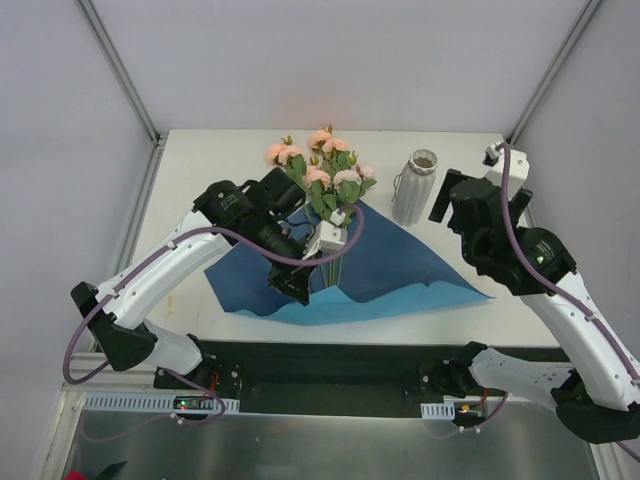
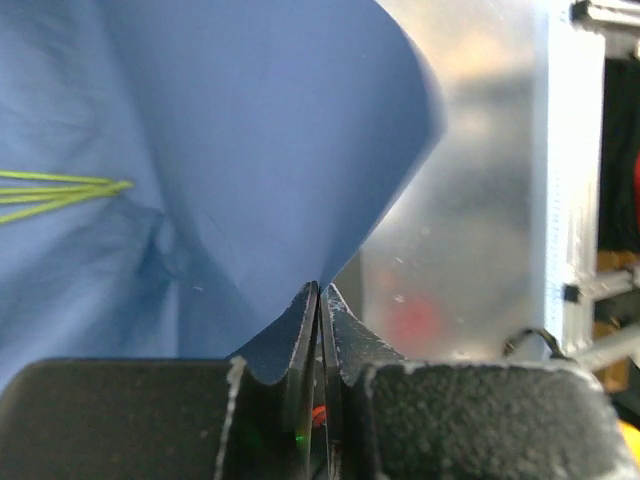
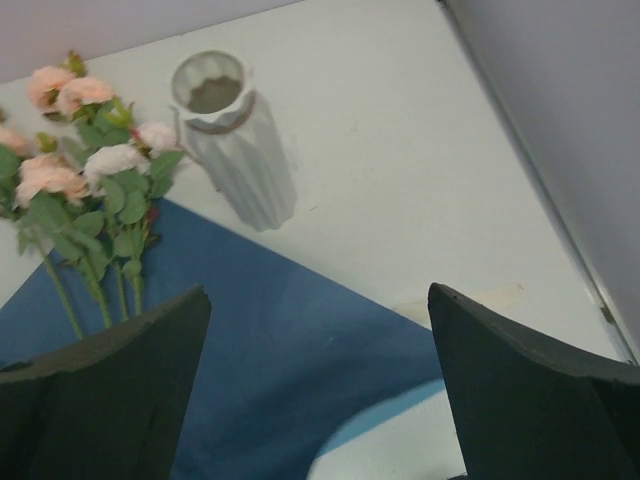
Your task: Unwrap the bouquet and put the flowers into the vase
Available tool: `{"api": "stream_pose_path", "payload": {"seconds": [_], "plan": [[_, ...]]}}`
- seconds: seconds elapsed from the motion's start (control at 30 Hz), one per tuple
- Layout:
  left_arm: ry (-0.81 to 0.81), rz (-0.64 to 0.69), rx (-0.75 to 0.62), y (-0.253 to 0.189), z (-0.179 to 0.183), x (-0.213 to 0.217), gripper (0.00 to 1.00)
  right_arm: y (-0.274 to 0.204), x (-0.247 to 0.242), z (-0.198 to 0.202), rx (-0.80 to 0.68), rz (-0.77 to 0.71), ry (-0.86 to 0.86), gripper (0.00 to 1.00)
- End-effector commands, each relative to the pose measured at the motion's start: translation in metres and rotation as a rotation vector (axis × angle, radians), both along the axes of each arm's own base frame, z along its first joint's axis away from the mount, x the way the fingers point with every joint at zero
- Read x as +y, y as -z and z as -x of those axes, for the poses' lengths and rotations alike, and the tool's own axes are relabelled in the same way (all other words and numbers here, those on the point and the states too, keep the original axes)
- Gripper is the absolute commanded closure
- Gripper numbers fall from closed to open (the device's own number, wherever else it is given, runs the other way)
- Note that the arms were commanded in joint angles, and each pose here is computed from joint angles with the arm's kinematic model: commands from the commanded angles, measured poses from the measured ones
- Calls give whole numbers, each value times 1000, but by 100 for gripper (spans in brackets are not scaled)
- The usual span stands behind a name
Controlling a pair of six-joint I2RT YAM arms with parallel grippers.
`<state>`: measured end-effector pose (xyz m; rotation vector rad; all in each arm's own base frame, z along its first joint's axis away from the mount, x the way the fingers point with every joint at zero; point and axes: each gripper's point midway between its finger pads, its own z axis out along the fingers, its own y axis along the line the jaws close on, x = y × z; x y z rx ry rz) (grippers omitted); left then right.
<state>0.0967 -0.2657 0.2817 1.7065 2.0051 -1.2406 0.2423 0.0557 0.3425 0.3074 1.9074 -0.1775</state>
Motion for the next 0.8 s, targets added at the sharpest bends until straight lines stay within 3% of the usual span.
{"api": "stream_pose_path", "payload": {"seconds": [0.0,0.17,0.2,0.3,0.33,0.43,0.6,0.7,0.77], "plan": [[170,-28,83,6,60,31,95,-9,73,-29,60,-96,-374,6],[291,-88,109,25,88,50,85,43,122,-35,231,-162,-507,9],[311,-90,104,26,92,55,72,71,134,-27,295,-179,-549,10],[334,-90,89,26,96,60,54,106,152,-4,344,-209,-604,12],[332,-84,72,23,94,59,43,138,161,21,415,-169,-655,13],[308,-69,-7,9,83,54,28,176,168,62,506,-129,-695,13],[185,-33,-165,-21,48,43,25,181,165,92,505,-148,-703,14],[-11,12,-208,-31,2,37,25,162,159,76,466,-85,-675,12],[-237,-16,-164,-20,-49,47,26,143,171,56,450,-72,-680,11]]}}
